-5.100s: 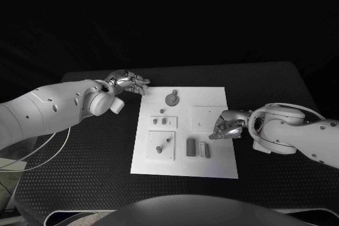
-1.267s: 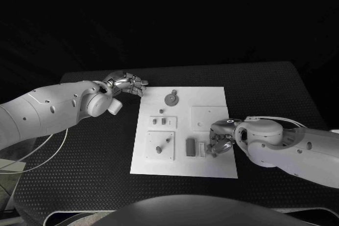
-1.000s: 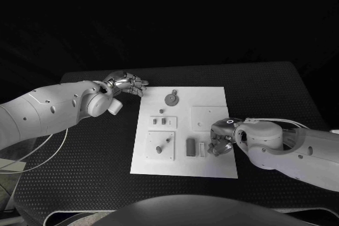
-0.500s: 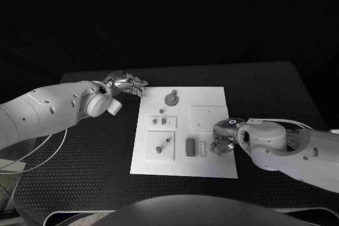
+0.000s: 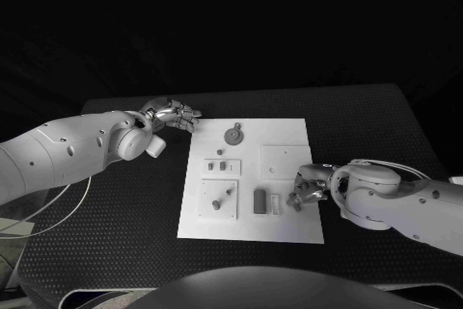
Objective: Assemble the parts on the task board
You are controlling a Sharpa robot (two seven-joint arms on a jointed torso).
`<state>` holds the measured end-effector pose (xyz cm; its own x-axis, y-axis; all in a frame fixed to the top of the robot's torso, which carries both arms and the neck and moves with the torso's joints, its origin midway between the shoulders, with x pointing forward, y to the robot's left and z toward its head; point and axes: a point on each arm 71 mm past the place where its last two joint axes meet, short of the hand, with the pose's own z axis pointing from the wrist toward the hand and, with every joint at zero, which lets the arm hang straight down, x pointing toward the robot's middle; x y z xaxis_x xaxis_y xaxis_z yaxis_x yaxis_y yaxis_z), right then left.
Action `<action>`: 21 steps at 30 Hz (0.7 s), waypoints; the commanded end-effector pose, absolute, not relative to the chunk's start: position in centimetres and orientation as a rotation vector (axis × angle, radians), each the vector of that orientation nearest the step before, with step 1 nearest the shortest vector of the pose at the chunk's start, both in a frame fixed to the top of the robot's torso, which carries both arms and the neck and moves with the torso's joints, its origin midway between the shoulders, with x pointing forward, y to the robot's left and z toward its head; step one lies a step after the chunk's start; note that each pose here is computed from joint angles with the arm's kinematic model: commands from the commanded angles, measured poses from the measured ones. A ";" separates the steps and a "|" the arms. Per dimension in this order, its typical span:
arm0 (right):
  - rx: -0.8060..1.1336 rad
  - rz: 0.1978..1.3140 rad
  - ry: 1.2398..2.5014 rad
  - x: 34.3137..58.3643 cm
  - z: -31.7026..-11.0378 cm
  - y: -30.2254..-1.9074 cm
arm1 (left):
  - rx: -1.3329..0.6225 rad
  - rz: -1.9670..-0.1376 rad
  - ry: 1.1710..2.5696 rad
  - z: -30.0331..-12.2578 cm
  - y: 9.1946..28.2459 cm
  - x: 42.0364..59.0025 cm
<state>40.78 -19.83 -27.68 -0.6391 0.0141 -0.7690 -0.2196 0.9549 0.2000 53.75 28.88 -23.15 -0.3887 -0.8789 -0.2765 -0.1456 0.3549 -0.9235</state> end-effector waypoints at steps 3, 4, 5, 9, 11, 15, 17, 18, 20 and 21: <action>0.112 0.354 2.340 40.1 -28.9 -21.0 | -0.894 -1.112 1.782 -23.1 28.6 53.7; 0.140 0.365 2.335 40.2 -28.8 -21.0 | -0.894 -1.112 1.782 -23.1 28.6 53.7; 0.169 0.375 2.329 40.2 -28.6 -21.0 | -0.893 -1.112 1.782 -23.1 28.6 53.7; 0.259 0.417 2.327 39.9 -28.3 -20.9 | -0.893 -1.111 1.784 -23.1 28.6 53.7; 0.293 0.436 2.336 39.7 -28.2 -20.7 | -0.892 -1.110 1.784 -23.1 28.6 53.7; 0.347 0.467 2.351 39.4 -28.1 -20.3 | -0.892 -1.111 1.784 -23.1 28.6 53.7; 0.359 0.482 2.351 39.2 -28.0 -20.0 | -0.891 -1.111 1.784 -23.1 28.5 53.7; 0.364 0.491 2.351 39.1 -28.0 -19.8 | -0.891 -1.111 1.784 -23.1 28.5 53.7; 0.349 0.514 2.341 38.9 -27.8 -19.4 | -0.891 -1.112 1.784 -23.1 28.5 53.7; 0.342 0.518 2.346 38.9 -27.8 -19.2 | -0.891 -1.111 1.784 -23.1 28.5 53.7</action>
<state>39.01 -19.48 -27.84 -0.7216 0.3360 -0.6053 0.0630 0.9025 0.4260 53.73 28.79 -23.16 -0.3908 -0.8778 -0.2771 -0.1450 0.3560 -0.9232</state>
